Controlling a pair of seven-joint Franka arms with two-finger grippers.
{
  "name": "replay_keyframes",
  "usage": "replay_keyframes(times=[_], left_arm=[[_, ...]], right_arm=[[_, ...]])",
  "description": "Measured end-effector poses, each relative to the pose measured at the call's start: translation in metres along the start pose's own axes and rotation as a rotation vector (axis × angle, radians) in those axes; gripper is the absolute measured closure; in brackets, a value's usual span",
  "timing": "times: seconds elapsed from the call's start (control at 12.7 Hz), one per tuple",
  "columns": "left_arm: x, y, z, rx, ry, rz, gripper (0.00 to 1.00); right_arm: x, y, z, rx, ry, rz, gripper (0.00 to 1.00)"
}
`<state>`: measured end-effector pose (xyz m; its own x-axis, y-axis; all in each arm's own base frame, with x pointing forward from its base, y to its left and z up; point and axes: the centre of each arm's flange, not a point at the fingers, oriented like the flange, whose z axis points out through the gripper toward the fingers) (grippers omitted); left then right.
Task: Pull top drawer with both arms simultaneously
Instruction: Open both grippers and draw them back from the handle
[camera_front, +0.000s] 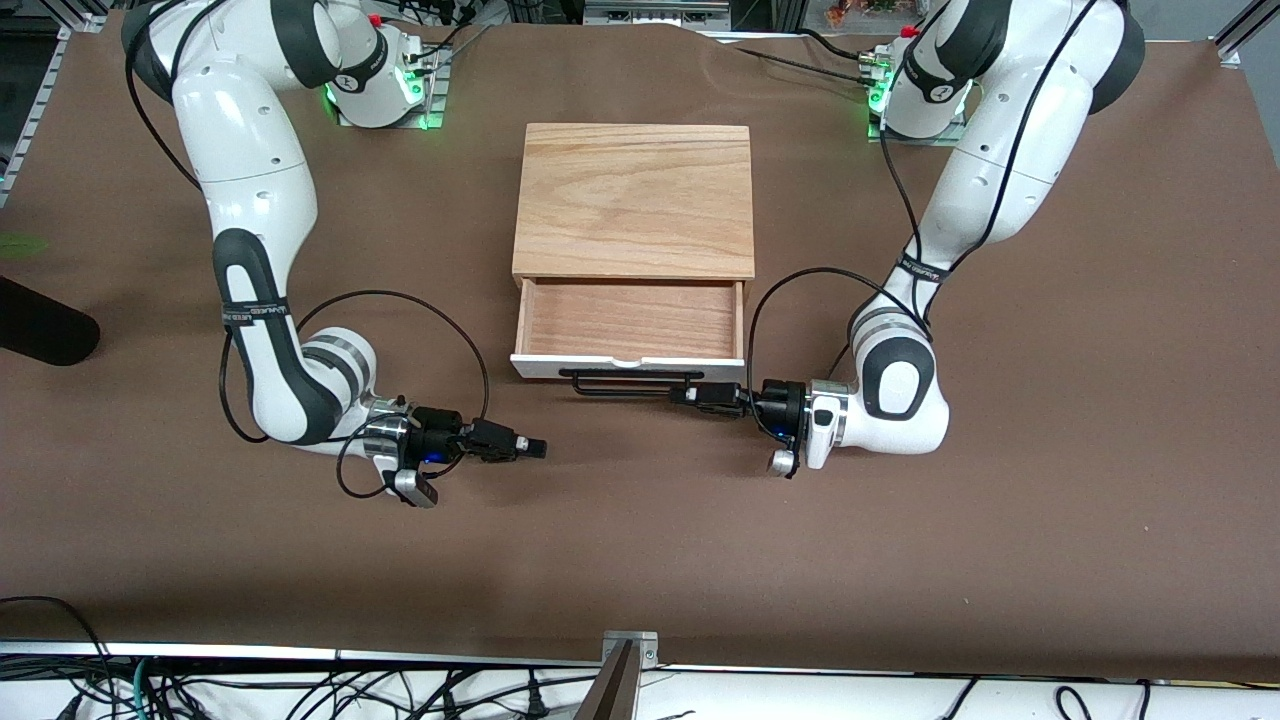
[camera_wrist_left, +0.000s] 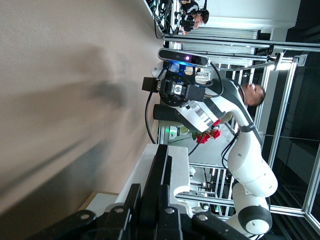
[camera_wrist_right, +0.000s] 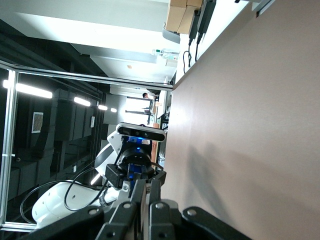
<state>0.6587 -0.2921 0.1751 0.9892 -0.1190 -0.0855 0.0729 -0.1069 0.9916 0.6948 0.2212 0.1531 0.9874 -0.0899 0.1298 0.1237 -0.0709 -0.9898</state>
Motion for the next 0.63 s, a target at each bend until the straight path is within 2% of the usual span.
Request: replay_keyframes(times=[0.16,0.24,0.32,0.47,0.63], left_arm=[[0.0,0.0,0.0,0.0,0.0,-0.002,0.82],[0.0,0.0,0.0,0.0,0.0,-0.002,0.82],[0.001,0.002,0.002,0.002,0.004,-0.017,0.77],[0.005,0.016,0.015,0.012,0.011,-0.026,0.57],[0.005,0.027,0.026,0.013,0.005,-0.024,0.36]], right_arm=[[-0.001,0.004,0.003,-0.001,-0.004,0.002,0.89],[-0.001,0.003,0.003,-0.002,-0.004,0.0,0.84],[0.001,0.002,0.001,-0.006,-0.003,-0.005,0.73],[0.004,0.004,-0.007,-0.031,-0.009,-0.017,0.53],[0.007,0.008,-0.019,-0.087,-0.022,-0.034,0.3]])
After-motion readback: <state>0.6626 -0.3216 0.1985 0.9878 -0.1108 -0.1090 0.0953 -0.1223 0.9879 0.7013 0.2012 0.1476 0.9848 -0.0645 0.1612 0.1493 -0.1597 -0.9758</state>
